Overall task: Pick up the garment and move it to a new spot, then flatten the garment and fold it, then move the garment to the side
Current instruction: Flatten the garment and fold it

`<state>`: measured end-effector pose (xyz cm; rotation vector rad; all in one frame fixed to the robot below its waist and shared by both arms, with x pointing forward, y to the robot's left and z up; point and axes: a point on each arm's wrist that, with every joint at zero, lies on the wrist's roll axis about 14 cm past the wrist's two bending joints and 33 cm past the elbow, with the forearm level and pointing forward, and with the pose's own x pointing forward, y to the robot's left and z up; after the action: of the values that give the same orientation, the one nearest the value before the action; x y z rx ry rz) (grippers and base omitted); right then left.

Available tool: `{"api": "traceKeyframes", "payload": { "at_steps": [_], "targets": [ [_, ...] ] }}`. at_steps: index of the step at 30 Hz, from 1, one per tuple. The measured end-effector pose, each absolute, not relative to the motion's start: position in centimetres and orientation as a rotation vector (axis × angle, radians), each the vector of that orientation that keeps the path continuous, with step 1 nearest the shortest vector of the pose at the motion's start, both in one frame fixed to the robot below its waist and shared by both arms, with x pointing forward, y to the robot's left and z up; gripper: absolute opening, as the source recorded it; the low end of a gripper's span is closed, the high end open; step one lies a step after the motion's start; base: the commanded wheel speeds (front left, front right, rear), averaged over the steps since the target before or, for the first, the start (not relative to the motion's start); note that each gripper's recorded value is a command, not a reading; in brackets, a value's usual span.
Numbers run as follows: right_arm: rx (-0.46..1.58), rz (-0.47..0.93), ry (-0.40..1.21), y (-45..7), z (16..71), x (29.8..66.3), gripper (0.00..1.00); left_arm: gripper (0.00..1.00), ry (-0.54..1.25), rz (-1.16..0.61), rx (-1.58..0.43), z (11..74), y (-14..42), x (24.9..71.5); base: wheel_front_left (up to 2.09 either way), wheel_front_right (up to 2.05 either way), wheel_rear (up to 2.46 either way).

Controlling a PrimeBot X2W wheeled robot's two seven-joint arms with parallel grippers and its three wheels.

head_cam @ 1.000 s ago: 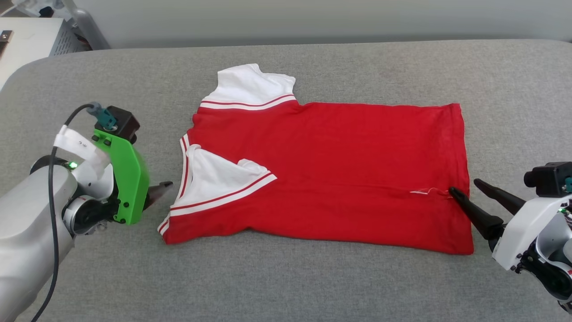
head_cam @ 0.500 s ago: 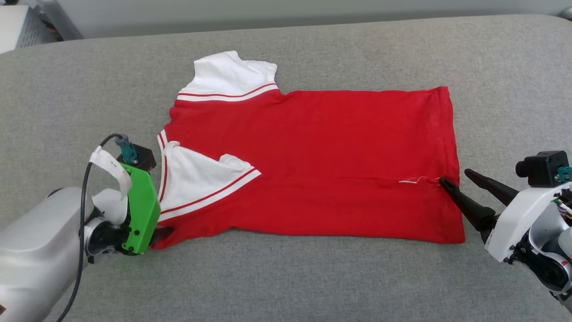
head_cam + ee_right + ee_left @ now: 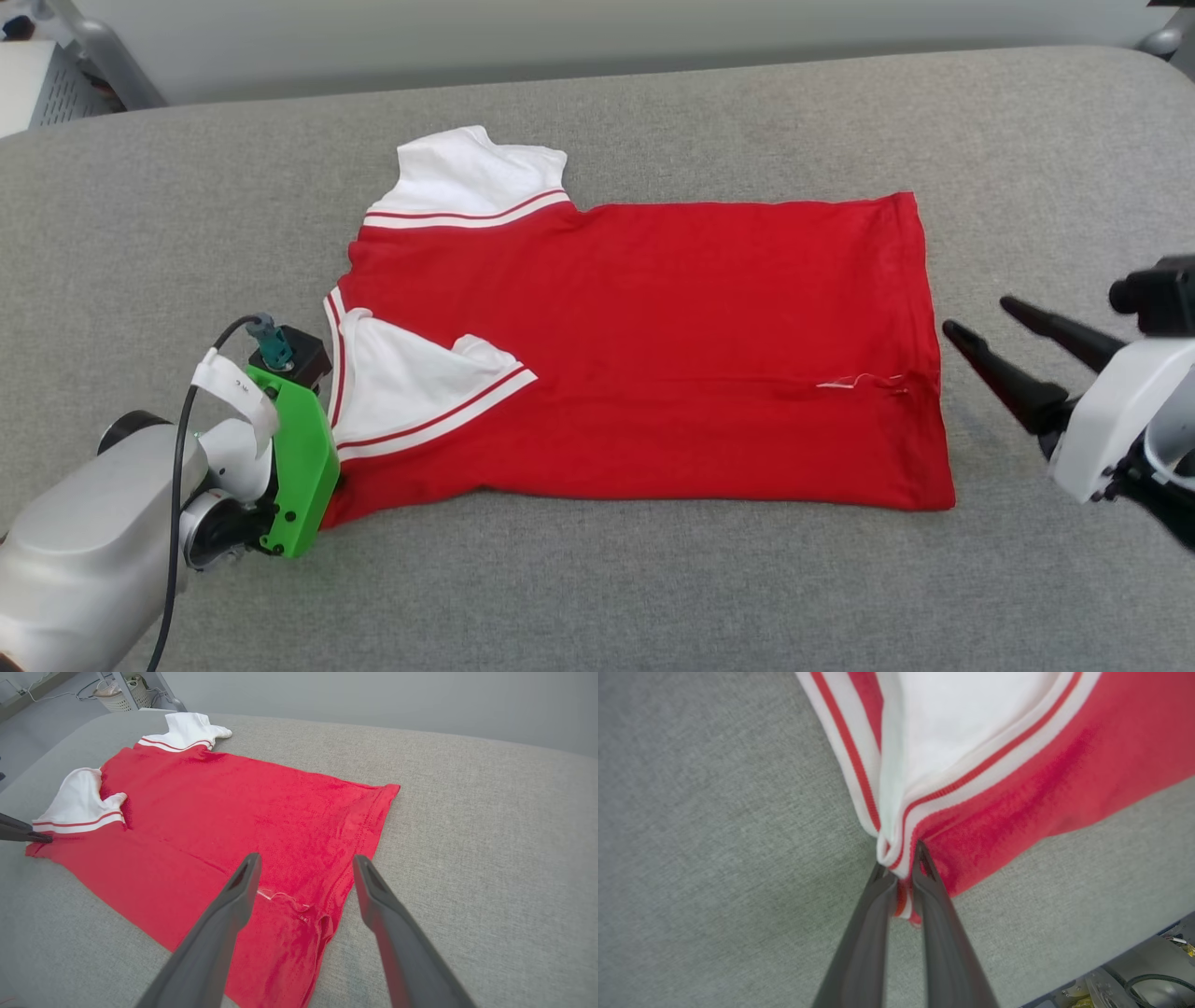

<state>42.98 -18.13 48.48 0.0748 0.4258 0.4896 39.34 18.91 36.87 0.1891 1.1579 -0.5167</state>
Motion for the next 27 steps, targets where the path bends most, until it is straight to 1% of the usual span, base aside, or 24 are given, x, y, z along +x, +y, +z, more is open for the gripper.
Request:
{"api": "traceKeyframes", "payload": {
  "at_steps": [4, 7, 14, 18, 27],
  "targets": [
    [-0.017, 0.520, 0.424, -18.1, 51.1, 43.4, 1.00, 0.00, 1.084, -0.542, 0.205, 38.1, 18.4, 39.7, 0.00, 0.00, 0.00],
    [-0.077, 0.525, 0.505, -18.4, 51.1, 43.1, 1.00, 0.00, 1.032, -0.557, 0.204, 39.1, 18.0, 39.9, 0.00, 0.00, 0.00],
    [-0.171, 0.500, 0.840, -20.1, 47.2, 41.0, 1.00, 0.00, 0.981, -0.592, 0.220, 39.9, 17.3, 39.7, 0.00, 0.00, 0.00],
    [-0.139, 0.484, 0.986, -20.3, 44.2, 39.7, 1.00, 0.00, 0.973, -0.603, 0.227, 39.9, 17.0, 39.7, 0.00, 0.00, 0.00],
    [-0.056, 0.486, 1.132, -18.2, 38.6, 38.5, 1.00, 0.00, 0.973, -0.601, 0.229, 39.4, 17.1, 40.5, 0.00, 0.00, 0.00]
  ]
}}
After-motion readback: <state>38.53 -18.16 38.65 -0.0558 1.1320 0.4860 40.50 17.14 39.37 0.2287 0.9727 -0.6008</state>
